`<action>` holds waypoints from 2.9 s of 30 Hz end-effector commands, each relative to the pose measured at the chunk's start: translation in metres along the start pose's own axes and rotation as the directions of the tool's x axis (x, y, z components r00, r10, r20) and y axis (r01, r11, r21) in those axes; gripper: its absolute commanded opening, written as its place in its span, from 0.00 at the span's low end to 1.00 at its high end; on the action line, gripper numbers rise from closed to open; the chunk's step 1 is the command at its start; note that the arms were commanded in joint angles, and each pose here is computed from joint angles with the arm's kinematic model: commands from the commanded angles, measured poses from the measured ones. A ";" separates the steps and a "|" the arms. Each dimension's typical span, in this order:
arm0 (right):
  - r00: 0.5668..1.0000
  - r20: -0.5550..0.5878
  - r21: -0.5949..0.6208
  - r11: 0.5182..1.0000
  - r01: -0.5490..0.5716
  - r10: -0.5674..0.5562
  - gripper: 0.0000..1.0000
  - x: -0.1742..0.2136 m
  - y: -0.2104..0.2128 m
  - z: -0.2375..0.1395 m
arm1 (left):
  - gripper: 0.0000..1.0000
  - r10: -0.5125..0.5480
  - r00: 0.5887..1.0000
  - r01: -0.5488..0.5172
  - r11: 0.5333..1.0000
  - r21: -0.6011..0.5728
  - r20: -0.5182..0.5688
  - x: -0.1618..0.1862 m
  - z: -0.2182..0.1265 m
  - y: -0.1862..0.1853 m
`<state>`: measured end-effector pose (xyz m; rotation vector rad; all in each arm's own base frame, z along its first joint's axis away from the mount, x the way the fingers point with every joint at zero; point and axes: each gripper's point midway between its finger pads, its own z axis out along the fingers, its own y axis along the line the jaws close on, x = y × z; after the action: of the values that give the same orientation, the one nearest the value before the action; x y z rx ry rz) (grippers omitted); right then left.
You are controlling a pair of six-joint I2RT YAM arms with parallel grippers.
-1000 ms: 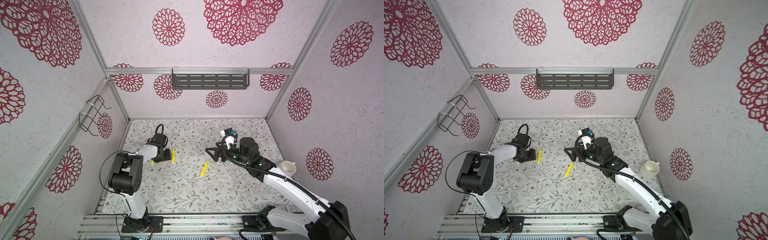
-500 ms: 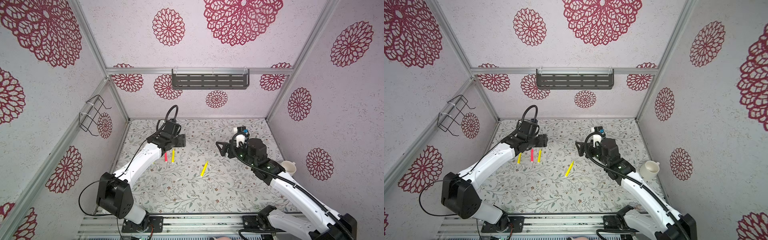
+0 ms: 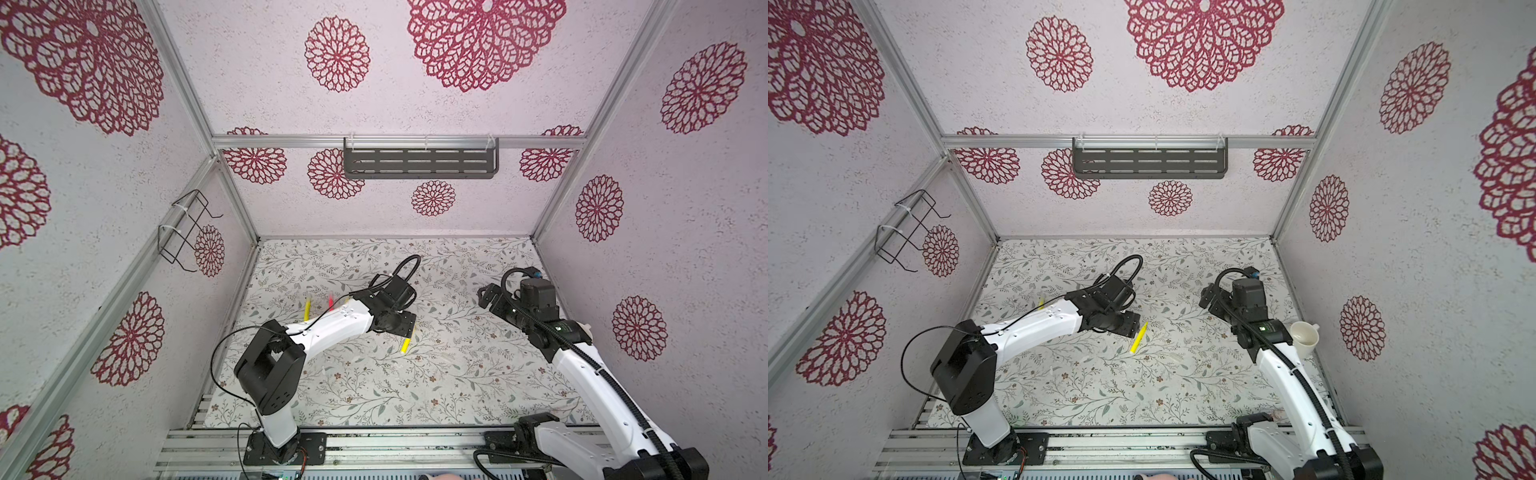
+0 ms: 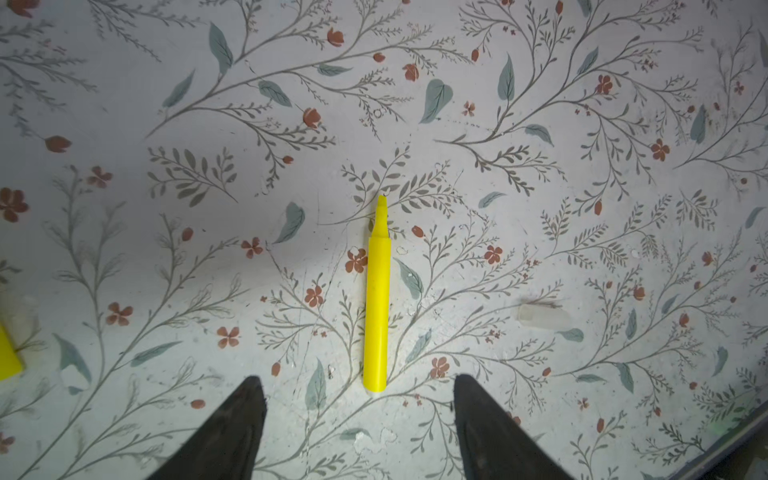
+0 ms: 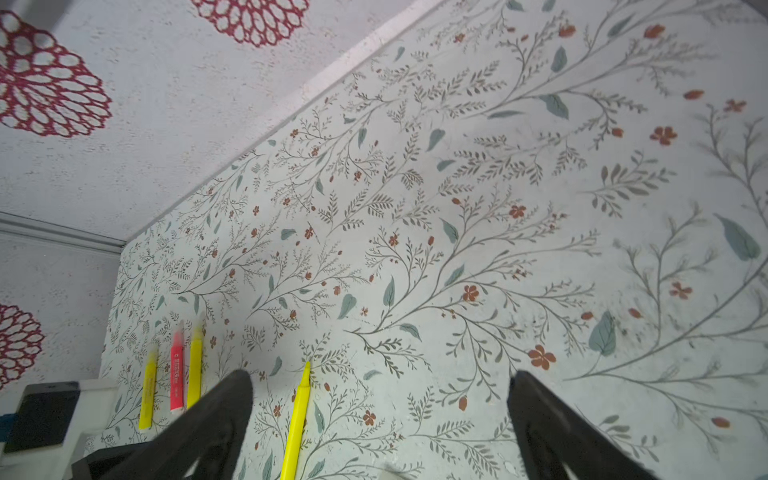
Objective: Insert the pens into the pen caps
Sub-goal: 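Grasp a yellow highlighter with the left gripper while the right moves toward it, then lower the open right gripper over the translucent cap on the table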
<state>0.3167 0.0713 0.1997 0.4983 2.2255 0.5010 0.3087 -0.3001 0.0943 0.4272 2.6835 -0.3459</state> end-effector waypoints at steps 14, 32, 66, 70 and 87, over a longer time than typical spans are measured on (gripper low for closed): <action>0.999 0.000 -0.087 0.995 -0.044 0.044 0.99 0.002 0.010 -0.006 | 0.54 0.069 0.973 -0.082 0.995 -0.055 -0.220 0.038 0.065 -0.008; 0.998 0.051 -0.114 0.993 -0.028 0.034 0.99 -0.007 0.015 -0.012 | 0.09 0.136 0.902 -0.177 0.982 -0.065 -0.409 0.088 0.088 -0.008; 0.682 -0.168 0.519 0.652 -0.553 0.712 0.99 0.155 -0.036 0.014 | 0.00 0.107 0.888 -0.056 0.991 -0.125 0.447 -0.033 -0.092 0.035; 0.638 -0.170 0.540 0.613 -0.577 0.751 0.95 0.170 -0.025 0.022 | 0.00 0.090 0.881 -0.044 0.993 -0.110 0.465 -0.027 -0.094 0.038; 0.561 -0.175 0.541 0.555 -0.632 0.809 0.69 0.198 0.011 0.054 | 0.00 0.083 0.859 -0.018 0.991 -0.133 0.505 -0.011 -0.106 0.056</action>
<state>0.2399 0.1881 0.0509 1.7043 2.4932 0.5860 0.2966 -0.2229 0.1745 0.3429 2.1887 -0.2365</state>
